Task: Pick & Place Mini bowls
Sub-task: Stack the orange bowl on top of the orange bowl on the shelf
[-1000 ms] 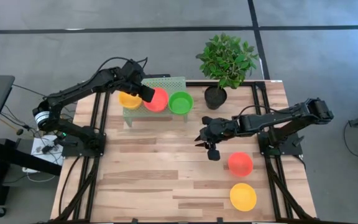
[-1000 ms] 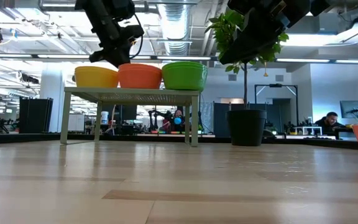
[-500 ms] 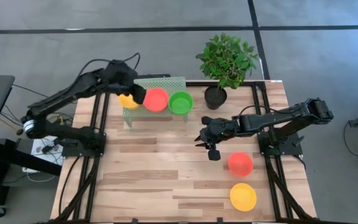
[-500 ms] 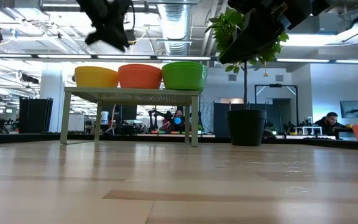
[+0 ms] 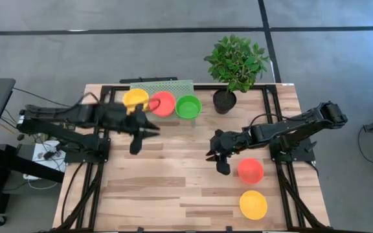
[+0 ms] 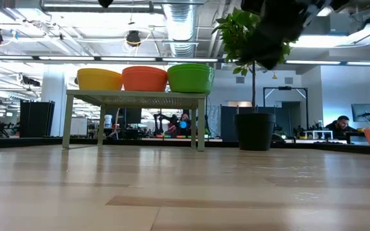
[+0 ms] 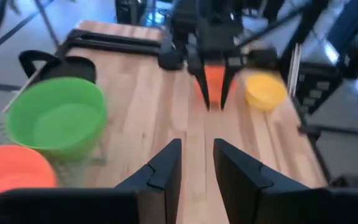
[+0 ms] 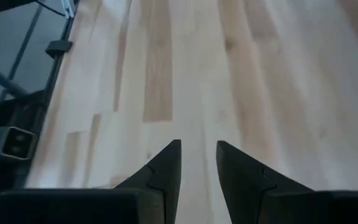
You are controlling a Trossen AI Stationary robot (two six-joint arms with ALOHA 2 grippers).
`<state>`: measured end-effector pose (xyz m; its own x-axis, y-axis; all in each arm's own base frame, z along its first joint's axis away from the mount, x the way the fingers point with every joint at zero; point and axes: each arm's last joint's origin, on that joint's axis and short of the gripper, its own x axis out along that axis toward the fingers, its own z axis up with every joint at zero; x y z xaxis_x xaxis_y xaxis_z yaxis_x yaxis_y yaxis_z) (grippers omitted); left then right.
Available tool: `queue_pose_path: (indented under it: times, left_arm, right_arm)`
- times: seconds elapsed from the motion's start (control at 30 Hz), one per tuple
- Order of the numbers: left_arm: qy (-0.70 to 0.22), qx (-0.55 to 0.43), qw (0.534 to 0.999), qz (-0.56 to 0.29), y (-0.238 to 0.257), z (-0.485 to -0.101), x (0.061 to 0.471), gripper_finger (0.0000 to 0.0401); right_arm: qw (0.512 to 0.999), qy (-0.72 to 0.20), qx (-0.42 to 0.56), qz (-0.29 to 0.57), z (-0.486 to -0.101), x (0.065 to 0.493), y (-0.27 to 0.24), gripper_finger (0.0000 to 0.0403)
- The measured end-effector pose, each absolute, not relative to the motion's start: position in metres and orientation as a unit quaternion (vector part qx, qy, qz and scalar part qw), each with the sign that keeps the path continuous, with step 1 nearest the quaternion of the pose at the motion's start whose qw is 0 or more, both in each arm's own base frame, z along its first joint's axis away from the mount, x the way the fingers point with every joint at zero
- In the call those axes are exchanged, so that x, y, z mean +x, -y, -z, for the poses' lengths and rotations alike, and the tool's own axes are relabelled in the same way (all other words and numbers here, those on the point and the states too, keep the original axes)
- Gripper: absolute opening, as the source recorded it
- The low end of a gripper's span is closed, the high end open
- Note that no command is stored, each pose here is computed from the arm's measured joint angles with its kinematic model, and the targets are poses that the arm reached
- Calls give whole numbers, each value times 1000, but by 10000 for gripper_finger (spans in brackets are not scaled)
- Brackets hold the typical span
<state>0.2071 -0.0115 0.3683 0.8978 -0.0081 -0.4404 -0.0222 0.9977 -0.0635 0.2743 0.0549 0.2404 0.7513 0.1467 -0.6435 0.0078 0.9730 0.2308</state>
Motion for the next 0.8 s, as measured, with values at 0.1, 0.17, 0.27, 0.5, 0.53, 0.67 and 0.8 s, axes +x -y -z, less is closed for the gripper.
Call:
queue_pose_path:
  times: [0.1,0.17,0.27,0.5,0.53,0.67,0.8]
  left_arm:
    - [-239,-9,971,3,28,-343,209,95]
    - [-246,1,969,15,38,-324,211,95]
    - [-237,4,971,41,51,-298,212,95]
    - [-202,1,977,68,63,-267,212,95]
    - [-204,3,977,68,62,-266,211,95]
    - [-200,5,978,59,61,-266,212,95]
    - [-195,4,979,53,58,-267,213,95]
  right_arm:
    - [905,-390,168,-18,-235,267,-64,97]
    - [881,-424,209,4,-230,260,-71,97]
    - [844,-472,251,54,-223,248,-81,97]
    - [753,-538,329,189,-212,217,-100,97]
    - [743,-543,333,205,-211,214,-102,97]
    - [707,-556,357,250,-209,203,-107,97]
    - [689,-551,383,274,-209,199,-112,97]
